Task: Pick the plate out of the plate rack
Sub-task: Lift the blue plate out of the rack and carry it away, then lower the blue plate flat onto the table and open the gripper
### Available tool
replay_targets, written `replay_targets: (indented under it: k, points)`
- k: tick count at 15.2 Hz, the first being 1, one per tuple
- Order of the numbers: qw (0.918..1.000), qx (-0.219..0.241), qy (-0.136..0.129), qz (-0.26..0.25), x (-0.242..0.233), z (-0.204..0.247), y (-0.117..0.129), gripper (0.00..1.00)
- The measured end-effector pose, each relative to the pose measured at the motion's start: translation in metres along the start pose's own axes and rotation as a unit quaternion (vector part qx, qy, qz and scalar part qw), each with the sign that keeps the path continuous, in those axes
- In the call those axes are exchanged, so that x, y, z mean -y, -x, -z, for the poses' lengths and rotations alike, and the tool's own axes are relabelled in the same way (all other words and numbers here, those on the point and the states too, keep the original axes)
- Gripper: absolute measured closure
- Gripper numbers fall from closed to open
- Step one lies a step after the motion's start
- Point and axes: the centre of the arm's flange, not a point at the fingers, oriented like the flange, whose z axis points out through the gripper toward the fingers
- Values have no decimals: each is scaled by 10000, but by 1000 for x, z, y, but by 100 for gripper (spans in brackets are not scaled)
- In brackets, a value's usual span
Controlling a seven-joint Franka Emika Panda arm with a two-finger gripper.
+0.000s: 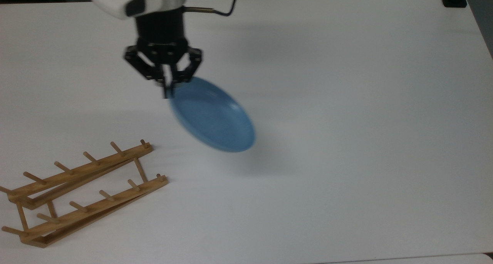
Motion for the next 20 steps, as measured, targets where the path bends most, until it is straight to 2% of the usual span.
replay_targets:
  k: [2, 4, 7, 10, 12, 15, 17, 18, 20]
  points:
    - [9950, 795, -560, -232, 21, -20, 19, 93]
    - [9840, 1533, -862, -299, 31, -44, 42, 93]
    - [9655, 2362, -1100, 6, 36, -83, 76, 93]
    - [9515, 2778, -1253, 429, 31, -118, 101, 93]
    - [9448, 2976, -1225, 618, 20, -135, 116, 93]
    - [9394, 3134, -1181, 735, 0, -150, 128, 93]
    - [9357, 3249, -1040, 901, -11, -159, 133, 90]
    - [9339, 3312, -947, 960, -14, -163, 135, 87]
    - [9302, 3421, -810, 1052, -19, -171, 139, 67]
